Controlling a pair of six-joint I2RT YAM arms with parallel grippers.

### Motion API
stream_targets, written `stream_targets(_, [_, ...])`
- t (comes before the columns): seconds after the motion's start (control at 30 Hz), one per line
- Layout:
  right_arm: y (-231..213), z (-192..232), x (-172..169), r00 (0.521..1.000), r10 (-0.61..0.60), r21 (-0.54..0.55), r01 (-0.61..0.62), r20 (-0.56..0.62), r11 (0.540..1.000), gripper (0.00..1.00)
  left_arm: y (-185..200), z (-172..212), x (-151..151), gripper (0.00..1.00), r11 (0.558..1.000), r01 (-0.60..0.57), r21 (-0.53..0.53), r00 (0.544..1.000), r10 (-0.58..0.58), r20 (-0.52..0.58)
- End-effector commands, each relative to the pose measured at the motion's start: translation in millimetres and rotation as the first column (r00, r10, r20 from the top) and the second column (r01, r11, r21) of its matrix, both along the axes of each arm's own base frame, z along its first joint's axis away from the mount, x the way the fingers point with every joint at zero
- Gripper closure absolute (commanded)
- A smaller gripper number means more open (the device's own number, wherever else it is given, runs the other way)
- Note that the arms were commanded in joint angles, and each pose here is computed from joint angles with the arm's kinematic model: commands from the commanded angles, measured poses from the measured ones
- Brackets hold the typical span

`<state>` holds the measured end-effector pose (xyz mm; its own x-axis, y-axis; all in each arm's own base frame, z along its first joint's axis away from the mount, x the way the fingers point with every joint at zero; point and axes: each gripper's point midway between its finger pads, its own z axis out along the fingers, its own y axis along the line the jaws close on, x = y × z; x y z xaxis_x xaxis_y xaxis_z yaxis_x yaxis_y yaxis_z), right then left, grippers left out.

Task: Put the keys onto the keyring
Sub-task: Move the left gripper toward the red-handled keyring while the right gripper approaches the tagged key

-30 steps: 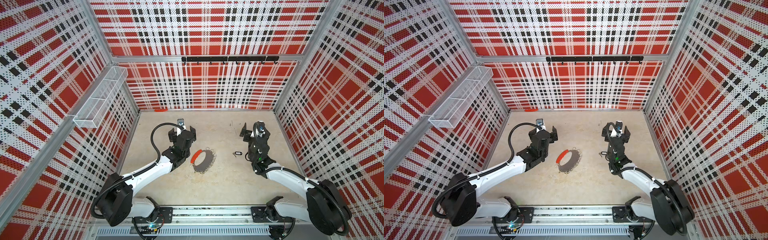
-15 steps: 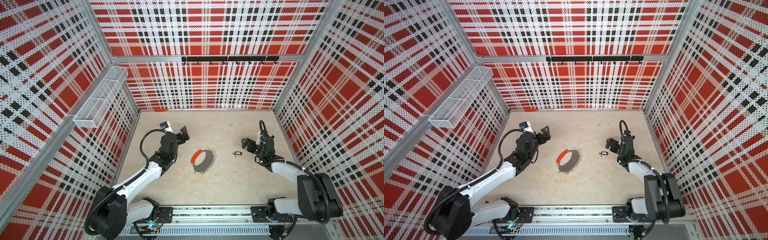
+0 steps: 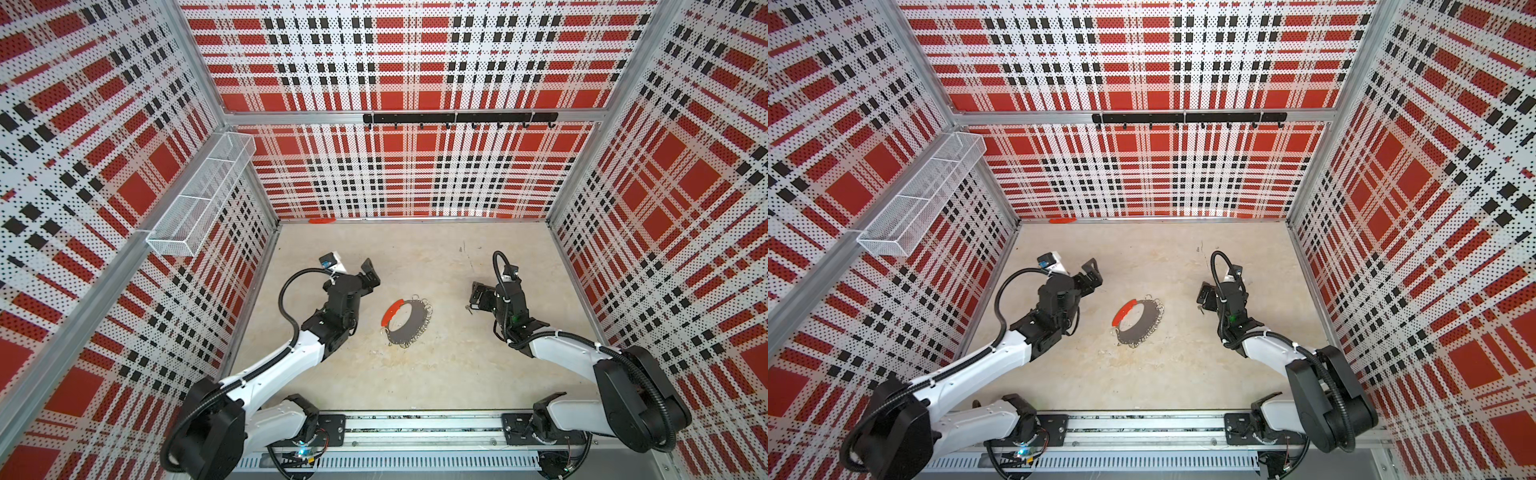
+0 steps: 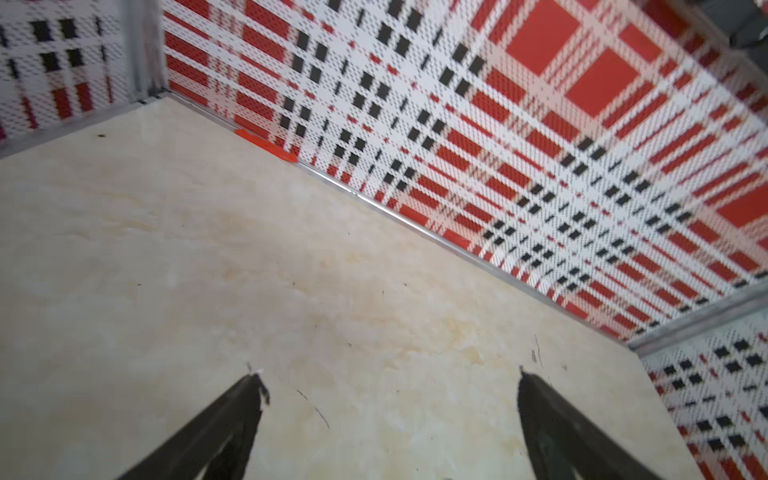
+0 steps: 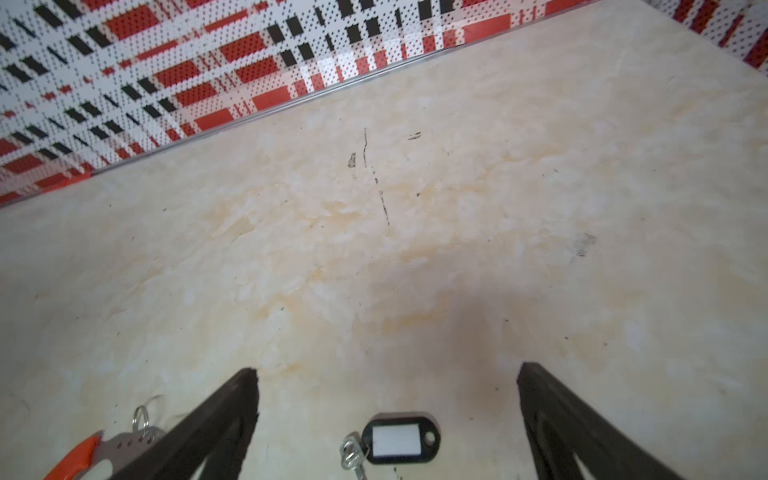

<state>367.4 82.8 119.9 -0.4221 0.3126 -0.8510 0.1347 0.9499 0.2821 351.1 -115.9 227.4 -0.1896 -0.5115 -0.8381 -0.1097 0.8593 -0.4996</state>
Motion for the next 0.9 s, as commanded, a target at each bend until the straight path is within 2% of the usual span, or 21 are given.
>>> stream_targets(0.0, [-13, 12, 1, 0.998, -0.065, 0.085, 0.063, 0.025, 0.994, 0.00, -19, 14, -8, 0.02, 0.998, 0.064, -0.016, 0.996, -0.063, 0.058])
stream_targets(0.13, [-20, 11, -7, 0.995, -0.058, 0.190, 0.043, 0.076, 0.981, 0.00, -46, -6, -11, 0.01, 0.993, 0.116, 0.038, 0.993, -0.115, -0.027])
stream_targets(0.2, [-22, 17, -9, 0.993, -0.054, 0.174, 0.035, 0.108, 0.984, 0.00, -61, -21, -13, 0.04, 0.992, 0.125, -0.009, 0.990, -0.125, -0.067])
stream_targets(0.3, [-24, 18, -11, 0.990, -0.053, 0.160, 0.031, 0.135, 0.987, 0.00, -80, -47, -13, 0.00, 0.993, 0.096, -0.065, 0.985, -0.104, -0.140])
stream_targets(0.43, [-21, 16, -7, 0.992, -0.039, 0.148, 0.021, 0.121, 0.989, 0.03, -110, -70, -4, 0.00, 0.997, 0.077, -0.018, 0.973, -0.079, -0.217])
stream_targets(0.67, [-22, 11, -5, 0.992, -0.051, 0.142, 0.034, 0.119, 0.989, 0.08, -161, -94, 9, 0.16, 0.990, 0.135, 0.049, 0.929, -0.109, -0.354])
stream_targets(0.87, [-17, 14, -5, 0.994, -0.040, 0.127, 0.026, 0.105, 0.992, 0.10, -183, -109, 7, 0.29, 0.984, 0.157, 0.081, 0.915, -0.114, -0.387])
